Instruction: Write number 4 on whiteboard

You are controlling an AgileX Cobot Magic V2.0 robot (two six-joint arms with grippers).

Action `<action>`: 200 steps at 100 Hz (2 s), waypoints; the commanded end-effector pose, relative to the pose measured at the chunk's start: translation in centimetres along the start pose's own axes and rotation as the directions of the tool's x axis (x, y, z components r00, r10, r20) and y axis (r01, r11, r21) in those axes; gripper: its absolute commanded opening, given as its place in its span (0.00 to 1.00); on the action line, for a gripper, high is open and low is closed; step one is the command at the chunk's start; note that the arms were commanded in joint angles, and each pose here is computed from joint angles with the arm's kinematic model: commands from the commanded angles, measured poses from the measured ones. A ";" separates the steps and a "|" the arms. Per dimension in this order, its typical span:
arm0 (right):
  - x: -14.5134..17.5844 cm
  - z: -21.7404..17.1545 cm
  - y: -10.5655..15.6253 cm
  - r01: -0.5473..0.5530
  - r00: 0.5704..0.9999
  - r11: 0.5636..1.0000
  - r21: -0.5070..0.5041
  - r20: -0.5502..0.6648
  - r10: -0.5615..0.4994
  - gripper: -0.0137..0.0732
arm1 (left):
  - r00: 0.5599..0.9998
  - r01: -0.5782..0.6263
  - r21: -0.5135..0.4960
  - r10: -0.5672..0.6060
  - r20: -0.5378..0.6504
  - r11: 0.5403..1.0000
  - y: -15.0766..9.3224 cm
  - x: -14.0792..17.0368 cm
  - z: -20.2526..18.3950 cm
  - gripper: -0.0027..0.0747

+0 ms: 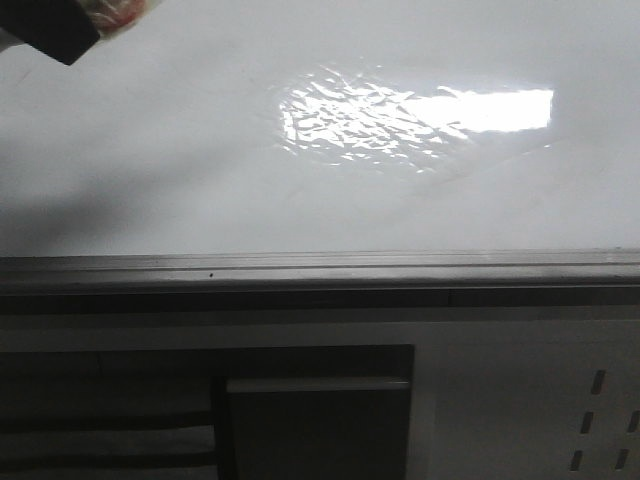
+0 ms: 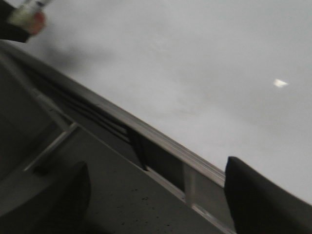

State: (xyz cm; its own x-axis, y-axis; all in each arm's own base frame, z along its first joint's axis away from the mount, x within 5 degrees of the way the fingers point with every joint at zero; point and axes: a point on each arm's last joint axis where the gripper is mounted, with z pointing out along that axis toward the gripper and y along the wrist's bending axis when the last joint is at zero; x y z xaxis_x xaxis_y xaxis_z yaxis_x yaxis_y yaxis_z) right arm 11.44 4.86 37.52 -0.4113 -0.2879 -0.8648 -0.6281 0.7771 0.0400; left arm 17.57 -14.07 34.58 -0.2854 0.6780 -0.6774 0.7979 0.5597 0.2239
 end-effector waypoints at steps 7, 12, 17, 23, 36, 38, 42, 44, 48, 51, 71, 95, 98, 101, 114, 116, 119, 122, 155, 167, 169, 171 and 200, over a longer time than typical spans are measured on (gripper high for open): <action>-3.0 0.4 0.2 0.113 0.989 0.981 -0.158 0.112 -0.096 0.74 | 0.989 -0.138 0.196 0.123 0.085 0.971 -2.6 -2.3 -1.4 0.01; -3.6 0.4 0.2 0.143 0.986 0.974 -0.177 0.111 -0.125 0.74 | 0.984 -0.162 0.262 0.135 0.116 0.951 -3.4 -3.0 -1.4 0.01; -4.0 0.4 0.2 0.173 0.981 0.967 -0.189 0.118 -0.152 0.74 | 0.982 -0.174 0.304 0.141 0.126 0.937 -3.9 -3.4 -1.3 0.01; -4.6 0.5 0.5 0.219 0.972 0.953 -0.210 0.131 -0.195 0.74 | 0.980 -0.183 0.329 0.145 0.135 0.926 -4.2 -4.1 -1.1 0.01; -5.2 1.1 1.6 0.348 0.935 0.900 -0.264 0.171 -0.312 0.74 | 0.969 -0.238 0.355 0.197 0.148 0.904 -4.9 -5.1 -0.6 0.01; -5.2 1.4 1.6 0.363 0.930 0.891 -0.274 0.172 -0.326 0.74 | 0.966 -0.250 0.358 0.208 0.152 0.900 -5.0 -5.3 -0.5 0.01; -5.3 1.9 1.9 0.392 0.919 0.874 -0.288 0.174 -0.355 0.74 | 0.959 -0.276 0.361 0.232 0.163 0.891 -5.2 -5.5 -0.5 0.01; -5.3 2.2 2.0 0.410 0.911 0.864 -0.293 0.175 -0.373 0.74 | 0.955 -0.291 0.359 0.244 0.170 0.887 -5.3 -5.6 -0.5 0.01; -5.3 2.8 2.1 0.438 0.899 0.848 -0.299 0.168 -0.405 0.74 | 0.947 -0.314 0.360 0.265 0.181 0.878 -5.5 -5.7 -0.4 0.01; -5.2 3.4 2.3 0.459 0.889 0.831 -0.315 0.164 -0.428 0.74 | 0.943 -0.327 0.362 0.277 0.184 0.873 -5.6 -5.8 -0.4 0.01; -5.2 6.7 3.2 0.509 0.857 0.766 -0.393 0.145 -0.495 0.74 | 0.938 -0.341 0.362 0.289 0.190 0.868 -5.7 -5.8 -0.3 0.01; -6.2 8.6 3.6 0.506 0.851 0.729 -0.460 0.132 -0.508 0.58 | 0.935 -0.348 0.351 0.293 0.201 0.869 -5.7 -5.9 -0.3 0.01; -6.3 8.6 3.6 0.507 0.851 0.727 -0.463 0.133 -0.509 0.56 | 0.934 -0.348 0.348 0.292 0.203 0.870 -5.7 -5.9 -0.3 0.01; -6.3 8.7 3.6 0.506 0.851 0.727 -0.464 0.131 -0.508 0.55 | 0.934 -0.348 0.346 0.291 0.206 0.872 -5.6 -6.0 -0.3 0.01; -6.3 8.7 3.7 0.505 0.850 0.722 -0.473 0.129 -0.510 0.51 | 0.933 -0.347 0.333 0.287 0.217 0.877 -5.6 -6.1 -0.3 0.01; -6.3 8.6 3.7 0.505 0.850 0.721 -0.474 0.129 -0.510 0.51 | 0.933 -0.346 0.330 0.286 0.219 0.878 -5.5 -6.1 -0.3 0.01; -6.3 8.6 3.7 0.504 0.851 0.721 -0.475 0.130 -0.509 0.51 | 0.933 -0.346 0.326 0.284 0.223 0.880 -5.5 -6.2 -0.2 0.01; -6.3 8.6 3.7 0.504 0.851 0.720 -0.477 0.129 -0.509 0.51 | 0.932 -0.345 0.322 0.283 0.226 0.882 -5.5 -6.2 -0.2 0.01; -6.3 8.6 3.7 0.499 0.854 0.721 -0.482 0.134 -0.502 0.41 | 0.933 -0.344 0.320 0.281 0.226 0.883 -5.5 -6.3 0.0 0.01; -6.2 8.6 3.8 0.497 0.854 0.716 -0.489 0.131 -0.503 0.37 | 0.933 -0.343 0.321 0.281 0.225 0.883 -5.5 -6.3 0.0 0.01; -6.2 8.6 3.8 0.497 0.854 0.715 -0.491 0.131 -0.504 0.36 | 0.933 -0.343 0.321 0.281 0.225 0.883 -5.5 -6.3 0.0 0.01; -6.2 8.6 3.8 0.497 0.854 0.715 -0.491 0.131 -0.504 0.35 | 0.933 -0.343 0.321 0.281 0.225 0.883 -5.5 -6.3 0.0 0.01; -6.2 8.6 3.8 0.497 0.854 0.715 -0.492 0.130 -0.504 0.30 | 0.933 -0.343 0.321 0.281 0.225 0.883 -5.5 -6.3 0.0 0.01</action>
State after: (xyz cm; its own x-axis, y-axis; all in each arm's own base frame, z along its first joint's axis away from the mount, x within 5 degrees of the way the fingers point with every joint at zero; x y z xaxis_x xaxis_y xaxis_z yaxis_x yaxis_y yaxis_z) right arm 17.63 14.30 37.06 0.0215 -0.6210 -0.7835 -0.9836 0.1274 -0.1280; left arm 15.29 -21.25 35.62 0.0610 0.7496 -0.6591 0.9810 0.0769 0.1782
